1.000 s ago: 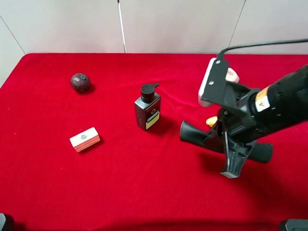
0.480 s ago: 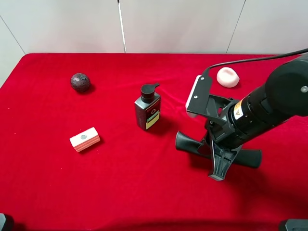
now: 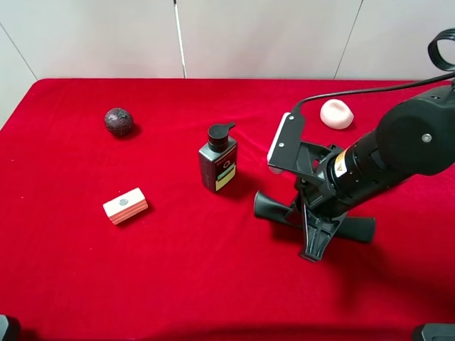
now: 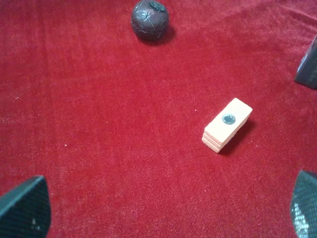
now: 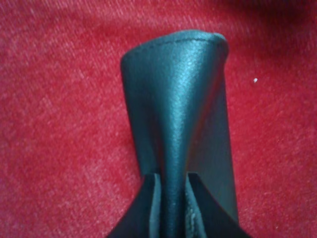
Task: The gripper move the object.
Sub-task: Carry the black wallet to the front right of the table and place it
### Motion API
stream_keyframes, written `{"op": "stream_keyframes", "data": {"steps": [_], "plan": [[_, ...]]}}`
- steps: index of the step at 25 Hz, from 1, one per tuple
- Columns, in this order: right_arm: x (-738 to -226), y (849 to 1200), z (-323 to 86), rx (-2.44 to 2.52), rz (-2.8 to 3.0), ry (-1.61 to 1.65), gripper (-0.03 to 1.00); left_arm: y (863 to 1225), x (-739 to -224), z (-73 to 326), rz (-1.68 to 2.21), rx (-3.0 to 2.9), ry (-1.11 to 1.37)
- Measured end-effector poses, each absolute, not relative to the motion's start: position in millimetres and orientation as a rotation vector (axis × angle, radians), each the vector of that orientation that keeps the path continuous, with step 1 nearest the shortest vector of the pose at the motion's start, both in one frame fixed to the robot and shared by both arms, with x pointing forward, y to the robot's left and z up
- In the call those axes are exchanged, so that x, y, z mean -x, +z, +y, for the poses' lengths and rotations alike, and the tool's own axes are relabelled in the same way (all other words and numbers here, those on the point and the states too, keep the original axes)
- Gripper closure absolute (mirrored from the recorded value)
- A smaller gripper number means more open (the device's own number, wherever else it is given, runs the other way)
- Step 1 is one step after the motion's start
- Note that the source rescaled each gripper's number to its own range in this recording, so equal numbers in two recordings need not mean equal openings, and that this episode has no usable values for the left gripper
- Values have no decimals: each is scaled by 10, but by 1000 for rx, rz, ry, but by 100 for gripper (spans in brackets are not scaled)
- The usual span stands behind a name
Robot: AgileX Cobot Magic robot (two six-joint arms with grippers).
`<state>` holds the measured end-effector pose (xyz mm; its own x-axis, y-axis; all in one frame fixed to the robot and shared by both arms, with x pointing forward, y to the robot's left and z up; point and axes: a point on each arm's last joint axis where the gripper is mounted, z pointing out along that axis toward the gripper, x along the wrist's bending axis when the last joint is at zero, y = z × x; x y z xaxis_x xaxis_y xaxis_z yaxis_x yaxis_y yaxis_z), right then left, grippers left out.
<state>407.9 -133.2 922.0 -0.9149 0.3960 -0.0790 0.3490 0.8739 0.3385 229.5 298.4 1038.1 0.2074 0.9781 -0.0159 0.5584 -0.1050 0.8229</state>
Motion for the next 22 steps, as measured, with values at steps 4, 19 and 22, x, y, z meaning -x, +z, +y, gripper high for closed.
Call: {"op": "stream_keyframes", "data": {"steps": [4, 19, 22], "plan": [[-4083, 9219, -1330, -578, 2896, 485, 97, 10381, -2295, 2984, 1440, -1763, 738], [-4089, 9222, -1325, -565, 2890, 494, 97, 10381, -2295, 2984, 1440, -1763, 738], [-4090, 9223, -1323, -568, 2888, 498, 97, 10381, -2295, 2984, 1440, -1763, 738]]}}
